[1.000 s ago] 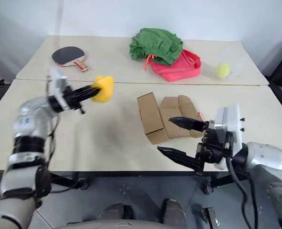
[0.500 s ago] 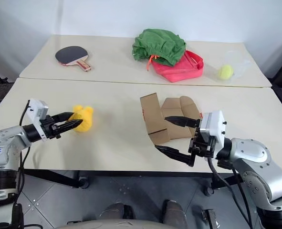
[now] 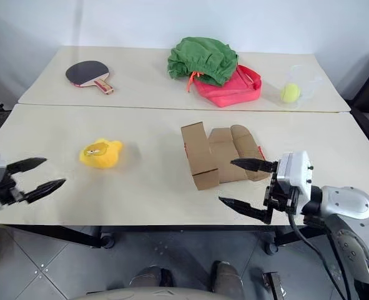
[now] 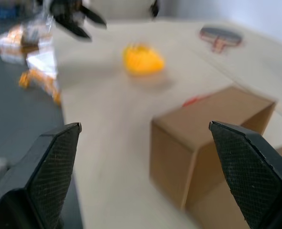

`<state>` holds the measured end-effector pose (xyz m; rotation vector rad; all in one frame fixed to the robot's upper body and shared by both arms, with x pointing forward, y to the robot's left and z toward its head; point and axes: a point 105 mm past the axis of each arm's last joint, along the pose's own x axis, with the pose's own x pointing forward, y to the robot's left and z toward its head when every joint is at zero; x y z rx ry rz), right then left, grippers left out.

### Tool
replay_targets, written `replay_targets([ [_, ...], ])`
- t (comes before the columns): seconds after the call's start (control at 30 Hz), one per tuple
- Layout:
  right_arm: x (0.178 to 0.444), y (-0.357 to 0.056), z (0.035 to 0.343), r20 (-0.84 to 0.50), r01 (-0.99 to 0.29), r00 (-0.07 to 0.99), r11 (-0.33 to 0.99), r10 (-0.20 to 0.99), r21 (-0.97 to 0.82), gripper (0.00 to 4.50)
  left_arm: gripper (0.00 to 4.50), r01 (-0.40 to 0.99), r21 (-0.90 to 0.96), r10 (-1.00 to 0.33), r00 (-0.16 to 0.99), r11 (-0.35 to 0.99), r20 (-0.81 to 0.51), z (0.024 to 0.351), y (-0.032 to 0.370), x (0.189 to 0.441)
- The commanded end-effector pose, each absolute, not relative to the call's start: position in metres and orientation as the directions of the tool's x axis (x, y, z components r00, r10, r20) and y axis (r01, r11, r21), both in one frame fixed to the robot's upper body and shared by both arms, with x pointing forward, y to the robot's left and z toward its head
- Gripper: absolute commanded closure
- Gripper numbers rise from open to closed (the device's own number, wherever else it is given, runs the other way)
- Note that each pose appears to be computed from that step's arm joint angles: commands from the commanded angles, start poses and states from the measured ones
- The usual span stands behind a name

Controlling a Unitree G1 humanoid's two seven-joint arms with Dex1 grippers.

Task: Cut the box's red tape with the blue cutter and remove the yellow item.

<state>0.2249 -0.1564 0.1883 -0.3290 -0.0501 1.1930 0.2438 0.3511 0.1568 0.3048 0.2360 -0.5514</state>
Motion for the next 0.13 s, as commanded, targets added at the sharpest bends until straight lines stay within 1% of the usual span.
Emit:
replay_targets([
  [0.03,0.2251,-0.1659,0.1905,-0.154,-0.879,0.391,0.318,0.907,-0.356,0.0,0.03,0.448,0.22,-0.403,0.888,0.866,-0.221,0.1696,0.3694,0.2388],
  [0.1,0.2266,-0.1682,0.1895,-0.146,-0.87,0.406,0.333,0.902,-0.363,0.0,0.03,0.427,0.243,-0.387,0.901,0.871,-0.195,0.17,0.3694,0.2409],
  [0.13,0.2272,-0.169,0.1899,-0.137,-0.865,0.416,0.345,0.899,-0.364,0.0,0.03,0.438,0.241,-0.399,0.896,0.866,-0.194,0.1686,0.3649,0.2411],
])
